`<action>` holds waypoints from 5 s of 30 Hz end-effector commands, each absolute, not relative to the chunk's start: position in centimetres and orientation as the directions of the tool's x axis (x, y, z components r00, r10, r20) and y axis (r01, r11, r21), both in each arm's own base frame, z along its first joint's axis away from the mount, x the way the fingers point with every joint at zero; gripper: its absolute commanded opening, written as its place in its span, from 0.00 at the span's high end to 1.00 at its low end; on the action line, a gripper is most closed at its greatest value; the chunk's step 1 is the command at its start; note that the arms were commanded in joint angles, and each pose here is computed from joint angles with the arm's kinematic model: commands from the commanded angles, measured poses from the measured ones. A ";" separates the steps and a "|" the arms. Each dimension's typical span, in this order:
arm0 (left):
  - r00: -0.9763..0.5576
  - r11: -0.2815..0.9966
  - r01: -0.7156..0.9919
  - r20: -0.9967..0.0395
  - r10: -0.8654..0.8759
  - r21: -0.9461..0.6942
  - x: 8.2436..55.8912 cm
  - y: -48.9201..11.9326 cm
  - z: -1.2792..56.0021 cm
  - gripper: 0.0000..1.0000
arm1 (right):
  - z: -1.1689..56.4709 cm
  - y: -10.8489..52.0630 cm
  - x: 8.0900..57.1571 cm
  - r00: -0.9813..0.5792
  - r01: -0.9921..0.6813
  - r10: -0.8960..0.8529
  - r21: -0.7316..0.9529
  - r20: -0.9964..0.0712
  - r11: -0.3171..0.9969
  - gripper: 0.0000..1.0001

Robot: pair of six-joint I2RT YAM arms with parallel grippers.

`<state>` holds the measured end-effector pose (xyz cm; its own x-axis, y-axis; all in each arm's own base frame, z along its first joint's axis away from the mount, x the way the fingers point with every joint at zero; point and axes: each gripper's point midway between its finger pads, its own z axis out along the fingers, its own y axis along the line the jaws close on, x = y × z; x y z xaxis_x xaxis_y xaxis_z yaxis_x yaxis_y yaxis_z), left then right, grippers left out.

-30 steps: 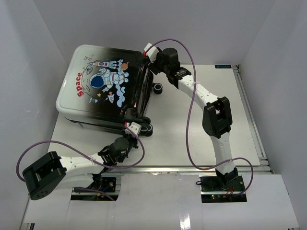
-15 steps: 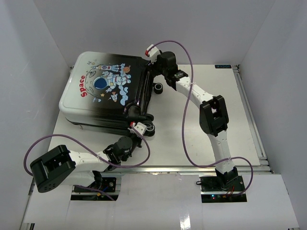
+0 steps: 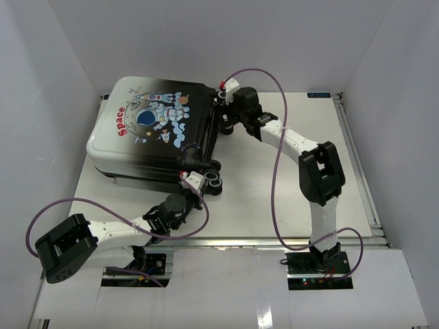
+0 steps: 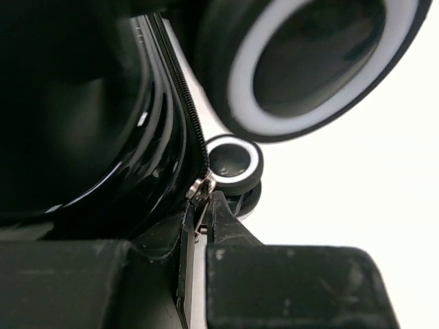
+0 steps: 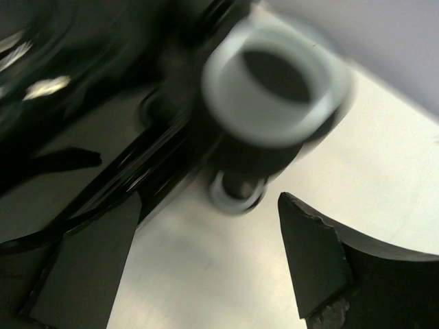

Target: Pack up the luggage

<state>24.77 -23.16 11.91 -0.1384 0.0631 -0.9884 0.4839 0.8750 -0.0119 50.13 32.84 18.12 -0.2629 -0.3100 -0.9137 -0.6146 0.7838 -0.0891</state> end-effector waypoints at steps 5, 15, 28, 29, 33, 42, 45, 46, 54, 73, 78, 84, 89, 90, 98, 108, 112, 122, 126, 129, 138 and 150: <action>0.042 0.810 0.516 -0.936 -0.349 -0.279 26.7 -24.8 24.9 1.00 | 21.7 31.1 42.4 -0.301 -0.674 -0.215 0.048 -0.929 0.737 0.03; 0.025 0.831 0.473 -0.938 -0.345 -0.293 27.5 -24.2 24.5 1.00 | 13.0 29.4 31.7 -0.315 -0.842 -0.214 0.168 -0.925 0.512 0.16; -0.072 0.887 0.319 -0.941 -0.330 -0.335 29.1 -21.2 21.6 1.00 | 7.3 38.3 30.3 -0.321 -0.923 -0.306 0.224 -0.896 0.311 0.23; -0.080 0.892 0.300 -0.941 -0.329 -0.338 29.3 -21.0 21.4 1.00 | 7.1 38.9 30.3 -0.323 -0.925 -0.303 0.231 -0.897 0.302 0.24; -0.109 0.912 0.218 -0.938 -0.330 -0.346 29.5 -19.5 21.0 1.00 | 5.3 41.7 28.7 -0.321 -0.935 -0.350 0.235 -0.880 0.267 0.35; -0.120 0.869 0.278 -0.912 -0.392 -0.410 28.1 -19.7 22.4 1.00 | 3.5 45.2 24.8 -0.474 -0.850 -0.269 0.357 -0.838 0.386 0.88; -0.132 0.850 0.305 -0.903 -0.410 -0.430 27.8 -20.1 22.6 1.00 | 4.4 46.2 23.4 -0.517 -0.814 -0.173 0.419 -0.838 0.404 0.92; -0.139 0.848 0.310 -0.903 -0.407 -0.430 27.7 -20.3 22.5 1.00 | 4.7 46.7 22.7 -0.514 -0.815 -0.160 0.422 -0.843 0.397 0.92; -0.088 0.914 0.068 -0.915 -0.394 -0.400 28.3 -15.3 19.4 1.00 | 5.1 41.4 26.8 -0.510 -0.676 -0.112 0.317 -0.853 0.665 0.42; -0.051 0.895 -0.012 -0.894 -0.445 -0.445 28.1 -12.3 18.7 1.00 | 23.9 35.7 26.5 -0.139 -0.881 -0.259 0.000 -0.956 0.473 0.19; -0.052 0.887 -0.003 -0.885 -0.462 -0.463 28.0 -12.5 18.3 1.00 | 28.2 39.6 26.5 -0.089 -0.944 -0.234 0.007 -0.968 0.331 0.25; -0.043 0.874 0.032 -0.875 -0.483 -0.484 27.6 -12.6 18.8 1.00 | 27.5 43.3 27.3 -0.143 -0.968 -0.269 0.078 -0.953 0.238 0.29; -0.032 0.858 0.076 -0.861 -0.507 -0.508 27.1 -12.7 19.2 1.00 | 25.5 44.5 27.1 -0.191 -0.973 -0.302 0.139 -0.934 0.186 0.33; -0.030 0.858 0.087 -0.862 -0.505 -0.506 27.0 -12.9 19.2 1.00 | 25.4 44.8 27.0 -0.199 -0.972 -0.302 0.150 -0.932 0.179 0.34; -0.027 0.857 0.164 -0.871 -0.490 -0.488 26.9 -14.0 19.1 1.00 | 24.2 47.2 26.6 -0.250 -0.968 -0.315 0.228 -0.916 0.106 0.42; 0.004 0.855 0.166 -0.867 -0.499 -0.491 26.5 -13.3 19.6 1.00 | 25.2 45.0 29.6 -0.247 -0.939 -0.305 0.149 -0.920 0.309 0.37; 0.004 0.857 0.161 -0.868 -0.497 -0.490 26.6 -13.2 19.6 1.00 | 27.5 44.4 29.9 -0.226 -0.937 -0.287 0.128 -0.931 0.325 0.32; 0.005 0.859 0.164 -0.871 -0.492 -0.485 26.7 -13.4 19.8 1.00 | 28.6 44.8 27.9 -0.212 -0.966 -0.260 0.161 -0.942 0.203 0.25; 0.005 0.857 0.168 -0.869 -0.495 -0.487 26.7 -13.5 19.9 1.00 | 28.3 44.8 26.8 -0.209 -0.973 -0.271 0.172 -0.940 0.152 0.24; 0.005 0.857 0.171 -0.869 -0.494 -0.486 26.7 -13.5 19.9 1.00 | 27.2 45.3 26.3 -0.216 -0.976 -0.289 0.193 -0.933 0.106 0.24; 0.002 0.852 0.193 -0.868 -0.497 -0.487 26.5 -13.8 19.9 1.00 | 25.2 47.5 25.5 -0.242 -0.970 -0.325 0.235 -0.914 0.059 0.25; 0.053 0.831 0.380 -0.887 -0.458 -0.407 25.7 -16.3 21.8 1.00 | 23.7 49.9 24.8 -0.302 -0.948 -0.349 0.317 -0.887 0.012 0.73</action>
<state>25.38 -13.83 12.12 -0.1844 -0.2939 -0.9379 0.1723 0.9298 -0.3252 24.90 48.66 22.68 -0.3030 -0.3740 -0.8765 -0.9505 0.0515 0.3066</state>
